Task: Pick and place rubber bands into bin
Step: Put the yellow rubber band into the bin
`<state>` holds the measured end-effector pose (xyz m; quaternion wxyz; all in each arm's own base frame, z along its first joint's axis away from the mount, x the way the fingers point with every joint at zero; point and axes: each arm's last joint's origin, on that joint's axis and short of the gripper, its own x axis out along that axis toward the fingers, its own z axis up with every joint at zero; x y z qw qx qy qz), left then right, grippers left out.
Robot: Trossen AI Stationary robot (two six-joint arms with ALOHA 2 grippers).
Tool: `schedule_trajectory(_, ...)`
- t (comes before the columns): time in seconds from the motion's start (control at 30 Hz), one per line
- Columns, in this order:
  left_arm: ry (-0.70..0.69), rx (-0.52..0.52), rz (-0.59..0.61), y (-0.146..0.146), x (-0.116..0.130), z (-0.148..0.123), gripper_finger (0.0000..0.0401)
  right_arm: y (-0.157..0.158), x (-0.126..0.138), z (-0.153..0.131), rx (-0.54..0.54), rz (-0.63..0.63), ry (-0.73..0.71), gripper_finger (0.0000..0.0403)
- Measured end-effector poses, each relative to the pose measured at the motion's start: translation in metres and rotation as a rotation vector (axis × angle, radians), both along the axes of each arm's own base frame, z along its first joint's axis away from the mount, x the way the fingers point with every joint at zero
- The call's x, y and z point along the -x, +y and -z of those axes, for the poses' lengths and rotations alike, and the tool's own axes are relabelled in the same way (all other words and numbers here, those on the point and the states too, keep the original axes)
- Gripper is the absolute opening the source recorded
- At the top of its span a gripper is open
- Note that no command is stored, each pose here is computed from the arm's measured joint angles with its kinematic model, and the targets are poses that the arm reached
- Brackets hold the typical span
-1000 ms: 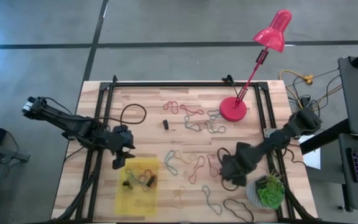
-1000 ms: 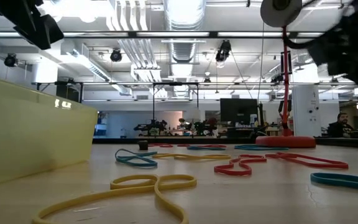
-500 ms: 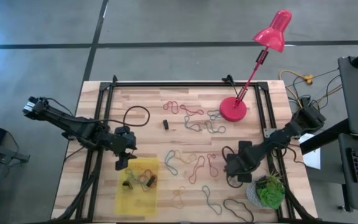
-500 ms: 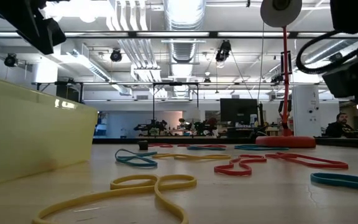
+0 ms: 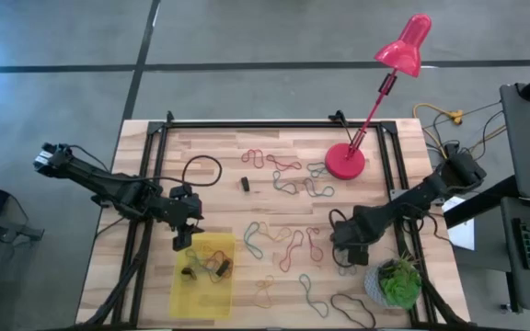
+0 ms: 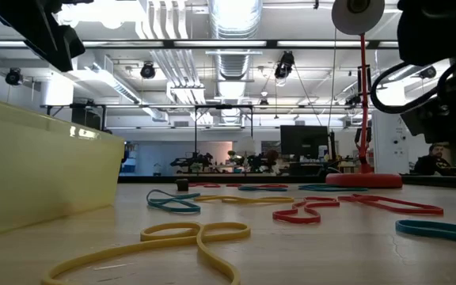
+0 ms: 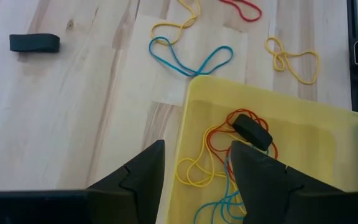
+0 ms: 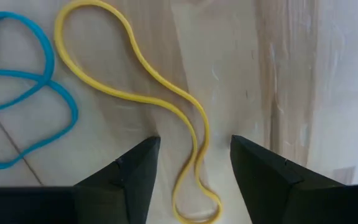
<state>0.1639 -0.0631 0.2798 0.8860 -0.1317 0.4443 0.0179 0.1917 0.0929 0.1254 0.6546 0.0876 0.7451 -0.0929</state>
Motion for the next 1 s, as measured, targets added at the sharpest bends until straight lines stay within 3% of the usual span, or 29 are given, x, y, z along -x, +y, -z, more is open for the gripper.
schedule_trajectory(0.5, 0.002, -0.007, -0.009, 0.000, 0.000, 0.001, 0.0168, 0.001, 0.001, 0.004, -0.043, -0.015, -0.013, 0.0066)
schedule_trajectory(0.7, 0.002, -0.007, -0.009, 0.000, 0.000, 0.001, 0.0168, 0.002, 0.000, 0.005, -0.071, 0.037, -0.011, 0.0015)
schedule_trajectory(0.9, 0.002, -0.007, -0.009, 0.000, 0.000, 0.001, 0.0168, 0.005, -0.005, -0.003, -0.077, 0.130, -0.022, 0.0008)
schedule_trajectory(1.0, 0.002, -0.007, -0.009, 0.000, 0.000, 0.001, 0.0168, 0.011, -0.019, -0.020, -0.066, 0.154, -0.100, 0.0008)
